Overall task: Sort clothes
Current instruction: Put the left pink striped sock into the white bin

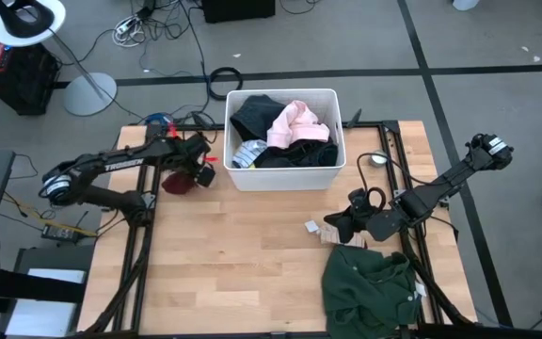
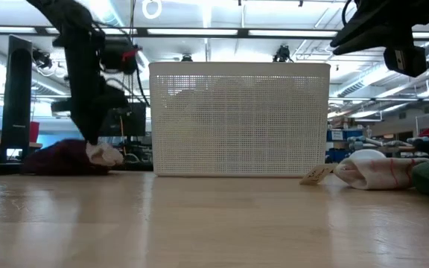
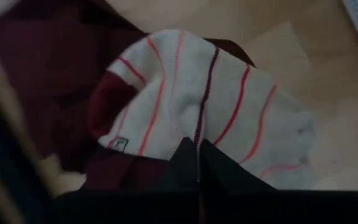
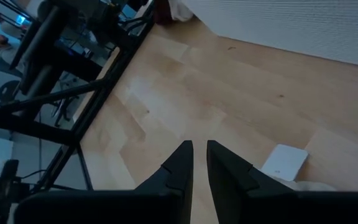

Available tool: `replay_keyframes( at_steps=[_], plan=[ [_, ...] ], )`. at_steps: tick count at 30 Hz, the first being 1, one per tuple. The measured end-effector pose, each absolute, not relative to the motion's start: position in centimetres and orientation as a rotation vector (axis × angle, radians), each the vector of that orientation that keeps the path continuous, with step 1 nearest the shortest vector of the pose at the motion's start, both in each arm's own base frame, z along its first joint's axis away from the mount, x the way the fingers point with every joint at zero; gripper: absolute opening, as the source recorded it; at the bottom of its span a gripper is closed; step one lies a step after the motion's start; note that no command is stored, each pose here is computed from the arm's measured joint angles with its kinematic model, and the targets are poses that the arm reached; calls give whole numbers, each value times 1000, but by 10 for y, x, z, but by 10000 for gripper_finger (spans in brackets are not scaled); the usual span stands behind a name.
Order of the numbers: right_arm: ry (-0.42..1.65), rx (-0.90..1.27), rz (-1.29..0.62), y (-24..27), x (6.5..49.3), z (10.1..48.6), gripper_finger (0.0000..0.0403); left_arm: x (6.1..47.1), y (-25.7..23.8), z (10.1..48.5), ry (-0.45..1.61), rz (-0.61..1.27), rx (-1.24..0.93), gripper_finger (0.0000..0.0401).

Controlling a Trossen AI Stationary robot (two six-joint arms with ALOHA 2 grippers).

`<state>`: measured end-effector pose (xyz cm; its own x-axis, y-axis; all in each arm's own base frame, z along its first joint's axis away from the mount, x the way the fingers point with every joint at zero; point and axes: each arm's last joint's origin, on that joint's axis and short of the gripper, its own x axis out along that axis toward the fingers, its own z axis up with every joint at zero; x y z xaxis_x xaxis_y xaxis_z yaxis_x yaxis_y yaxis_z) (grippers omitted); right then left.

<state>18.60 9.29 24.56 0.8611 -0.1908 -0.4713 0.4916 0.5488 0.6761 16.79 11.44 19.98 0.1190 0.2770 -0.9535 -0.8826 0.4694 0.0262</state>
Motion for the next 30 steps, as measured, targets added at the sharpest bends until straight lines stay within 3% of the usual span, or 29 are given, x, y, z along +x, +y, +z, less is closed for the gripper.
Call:
replay_keyframes(
  at_steps=[19, 30],
  plan=[
    [375, 885, -400, 93, 186, 246, 47, 147, 89, 342, 702, 919, -562, 0],
    [400, 875, -371, 94, 186, 246, 48, 143, 83, 345, 764, 853, -597, 12]
  ],
)
